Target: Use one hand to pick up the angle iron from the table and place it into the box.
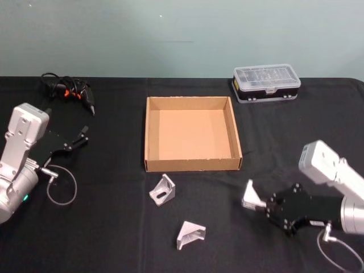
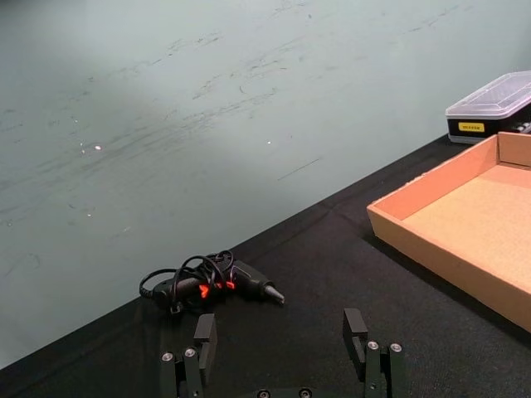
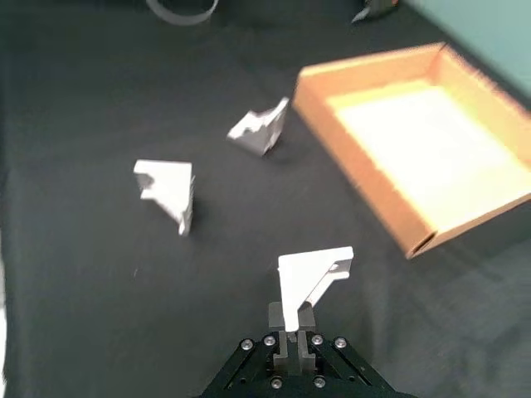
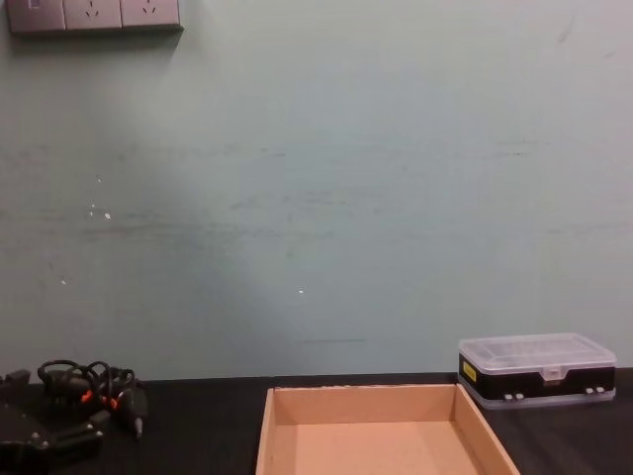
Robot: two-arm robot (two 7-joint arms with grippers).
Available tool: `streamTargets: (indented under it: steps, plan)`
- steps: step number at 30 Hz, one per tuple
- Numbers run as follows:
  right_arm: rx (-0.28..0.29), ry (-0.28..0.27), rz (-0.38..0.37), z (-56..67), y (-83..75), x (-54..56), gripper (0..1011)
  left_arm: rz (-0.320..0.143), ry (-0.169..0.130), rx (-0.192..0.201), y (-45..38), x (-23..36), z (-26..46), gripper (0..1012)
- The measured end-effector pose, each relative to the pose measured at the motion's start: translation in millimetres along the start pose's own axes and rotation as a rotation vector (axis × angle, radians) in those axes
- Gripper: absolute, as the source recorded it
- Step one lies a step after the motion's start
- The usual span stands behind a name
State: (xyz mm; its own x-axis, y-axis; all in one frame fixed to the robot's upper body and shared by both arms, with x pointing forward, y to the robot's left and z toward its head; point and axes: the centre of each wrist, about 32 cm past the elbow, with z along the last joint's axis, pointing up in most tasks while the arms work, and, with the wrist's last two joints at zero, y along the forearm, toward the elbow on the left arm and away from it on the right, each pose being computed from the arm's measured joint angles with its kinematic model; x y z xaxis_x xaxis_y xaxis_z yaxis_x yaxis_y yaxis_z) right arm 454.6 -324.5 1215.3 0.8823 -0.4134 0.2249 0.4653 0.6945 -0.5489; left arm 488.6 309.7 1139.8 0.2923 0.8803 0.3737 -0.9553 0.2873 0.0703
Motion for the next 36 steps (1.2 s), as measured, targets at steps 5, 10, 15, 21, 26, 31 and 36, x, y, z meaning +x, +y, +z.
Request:
streamTargets:
  steps: [5, 10, 15, 21, 26, 31, 36]
  plan:
    - [0.057, -0.001, -0.067, 14.6, -1.2, 0.6, 75, 0.0, 0.0, 0.0, 0.0, 0.0, 0.0, 1000]
    - [0.098, 0.016, -0.127, 26.6, 5.2, 4.2, 75, 0.0, 0.0, 0.0, 0.0, 0.0, 0.0, 1000]
    - [0.13, 0.047, -0.181, 37.6, 19.9, 11.1, 75, 0.0, 0.0, 0.0, 0.0, 0.0, 0.0, 1000]
    - [0.14, 0.081, -0.216, 47.8, 42.9, 22.6, 75, 0.0, 0.0, 0.0, 0.0, 0.0, 0.0, 1000]
    - [0.136, 0.109, -0.229, 52.7, 61.7, 35.9, 75, 0.0, 0.0, 0.0, 0.0, 0.0, 0.0, 1000]
    - [0.122, 0.131, -0.231, 56.1, 79.2, 49.0, 75, 0.0, 0.0, 0.0, 0.0, 0.0, 0.0, 1000]
    - [0.104, 0.151, -0.221, 60.3, 96.2, 61.4, 75, 0.0, 0.0, 0.0, 0.0, 0.0, 0.0, 1000]
